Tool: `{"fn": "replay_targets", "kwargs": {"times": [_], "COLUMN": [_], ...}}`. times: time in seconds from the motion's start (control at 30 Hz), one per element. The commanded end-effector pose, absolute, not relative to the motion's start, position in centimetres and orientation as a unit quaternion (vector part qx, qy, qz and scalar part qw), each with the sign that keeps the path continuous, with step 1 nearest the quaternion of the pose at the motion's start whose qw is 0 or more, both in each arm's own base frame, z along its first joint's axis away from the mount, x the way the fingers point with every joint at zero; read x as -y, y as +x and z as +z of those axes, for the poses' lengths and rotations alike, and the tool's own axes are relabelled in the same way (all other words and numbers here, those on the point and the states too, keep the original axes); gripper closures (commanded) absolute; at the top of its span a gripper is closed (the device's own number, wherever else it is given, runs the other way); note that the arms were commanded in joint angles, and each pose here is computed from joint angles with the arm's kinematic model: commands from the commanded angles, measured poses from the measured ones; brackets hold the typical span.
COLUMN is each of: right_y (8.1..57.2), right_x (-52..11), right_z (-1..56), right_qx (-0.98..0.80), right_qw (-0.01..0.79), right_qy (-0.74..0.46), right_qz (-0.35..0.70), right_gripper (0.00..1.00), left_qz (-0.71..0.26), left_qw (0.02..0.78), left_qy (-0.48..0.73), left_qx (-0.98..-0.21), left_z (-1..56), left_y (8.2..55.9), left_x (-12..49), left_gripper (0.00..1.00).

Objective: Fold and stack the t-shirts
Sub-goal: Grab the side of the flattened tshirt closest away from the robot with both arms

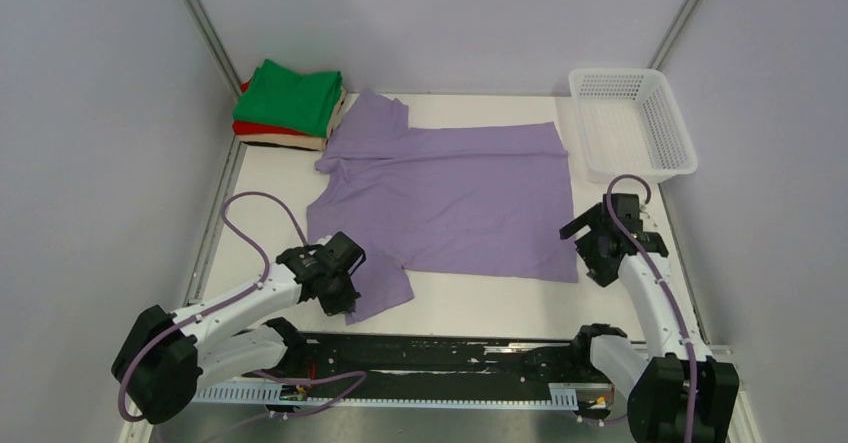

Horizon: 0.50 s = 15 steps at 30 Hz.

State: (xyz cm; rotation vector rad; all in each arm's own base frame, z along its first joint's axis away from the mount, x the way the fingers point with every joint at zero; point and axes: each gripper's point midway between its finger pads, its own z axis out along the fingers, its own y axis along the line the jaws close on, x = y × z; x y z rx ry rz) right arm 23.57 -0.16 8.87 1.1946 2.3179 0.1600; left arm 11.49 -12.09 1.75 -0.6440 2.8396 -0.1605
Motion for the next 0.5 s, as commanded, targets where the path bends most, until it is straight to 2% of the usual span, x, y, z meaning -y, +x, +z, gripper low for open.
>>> {"fn": "replay_targets", "kwargs": {"times": [0.0, 0.07, 0.17, 0.43, 0.47], "right_y": [20.4, 19.9, 20.6, 21.7, 21.8], "right_x": [-1.4, -2.3, -2.5, -2.3, -2.2], "right_z": [6.5, 5.2, 4.3, 2.4, 2.2], "right_qx": [-0.839, -0.832, -0.823, -0.828, -0.829], "right_qw": [0.202, 0.191, 0.208, 0.213, 0.212], "right_qy": [0.498, 0.51, 0.515, 0.505, 0.504], "right_qz": [0.083, 0.106, 0.123, 0.12, 0.117], "right_gripper": [0.0, 0.02, 0.1, 0.44, 0.5], "left_qz": [-0.092, -0.089, -0.087, -0.091, -0.092], "left_qw": [0.113, 0.109, 0.107, 0.1, 0.097], "left_qy": [-0.206, -0.2, -0.191, -0.188, -0.189], "left_qx": [-0.968, -0.97, -0.972, -0.973, -0.973], "left_z": [3.1, 3.2, 3.6, 4.2, 4.3], "left_y": [11.5, 11.3, 11.2, 10.6, 10.5], "left_x": [13.3, 13.2, 13.1, 13.0, 13.0], "left_gripper": [1.0, 1.0, 1.0, 1.0, 1.0]}}
